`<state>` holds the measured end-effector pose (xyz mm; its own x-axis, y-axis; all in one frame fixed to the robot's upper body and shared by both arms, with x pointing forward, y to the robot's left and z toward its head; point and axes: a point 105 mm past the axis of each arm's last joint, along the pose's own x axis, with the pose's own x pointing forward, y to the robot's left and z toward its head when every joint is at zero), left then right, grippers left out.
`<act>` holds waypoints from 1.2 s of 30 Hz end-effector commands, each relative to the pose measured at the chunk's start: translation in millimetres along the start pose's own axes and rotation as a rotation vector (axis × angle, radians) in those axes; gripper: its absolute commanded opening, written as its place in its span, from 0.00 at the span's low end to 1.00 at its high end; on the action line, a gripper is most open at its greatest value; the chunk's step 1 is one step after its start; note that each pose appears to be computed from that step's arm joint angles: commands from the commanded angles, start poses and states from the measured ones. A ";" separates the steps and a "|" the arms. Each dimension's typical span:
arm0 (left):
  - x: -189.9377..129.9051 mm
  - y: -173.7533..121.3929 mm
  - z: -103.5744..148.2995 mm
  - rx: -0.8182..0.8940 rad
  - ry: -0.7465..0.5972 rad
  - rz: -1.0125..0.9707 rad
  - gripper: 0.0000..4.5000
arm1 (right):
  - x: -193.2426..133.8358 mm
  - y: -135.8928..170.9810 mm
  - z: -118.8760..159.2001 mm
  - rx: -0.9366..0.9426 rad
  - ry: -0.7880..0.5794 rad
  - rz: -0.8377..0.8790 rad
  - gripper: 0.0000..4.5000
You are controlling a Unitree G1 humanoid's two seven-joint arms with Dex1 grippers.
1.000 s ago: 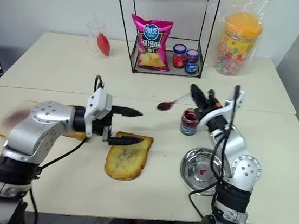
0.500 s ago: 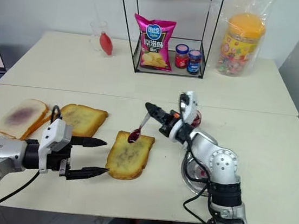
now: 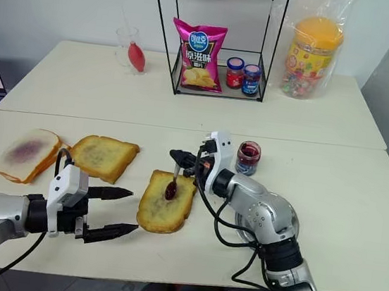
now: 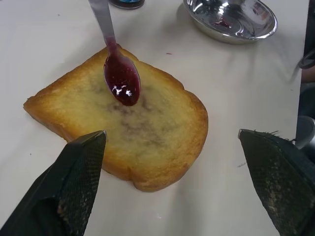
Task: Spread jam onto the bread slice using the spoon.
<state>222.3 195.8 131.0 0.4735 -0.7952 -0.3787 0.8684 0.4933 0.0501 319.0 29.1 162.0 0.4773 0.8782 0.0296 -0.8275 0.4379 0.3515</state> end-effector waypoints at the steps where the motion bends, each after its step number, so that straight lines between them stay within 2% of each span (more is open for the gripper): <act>1: -1.9 0.9 5.5 0.033 -0.022 0.014 1.00 | 0.3 10.1 10.1 -0.016 -0.045 0.053 0.00; 10: -2.8 3.1 4.5 0.036 -0.019 0.020 1.00 | -9.7 22.0 22.4 -0.022 -0.053 0.118 0.00; 18: -3.0 3.3 1.6 0.033 -0.014 0.007 1.00 | -3.8 39.3 28.2 -0.096 -0.060 0.176 0.00; 36: -1.7 5.4 2.0 0.038 -0.012 -0.002 1.00 | -2.3 45.6 37.0 -0.216 -0.081 0.201 0.00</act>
<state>225.0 200.0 128.8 0.4731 -0.7987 -0.3717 0.8696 0.4911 0.0517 299.8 36.2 191.2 0.3579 0.9289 0.0947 -0.9208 0.3343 0.2007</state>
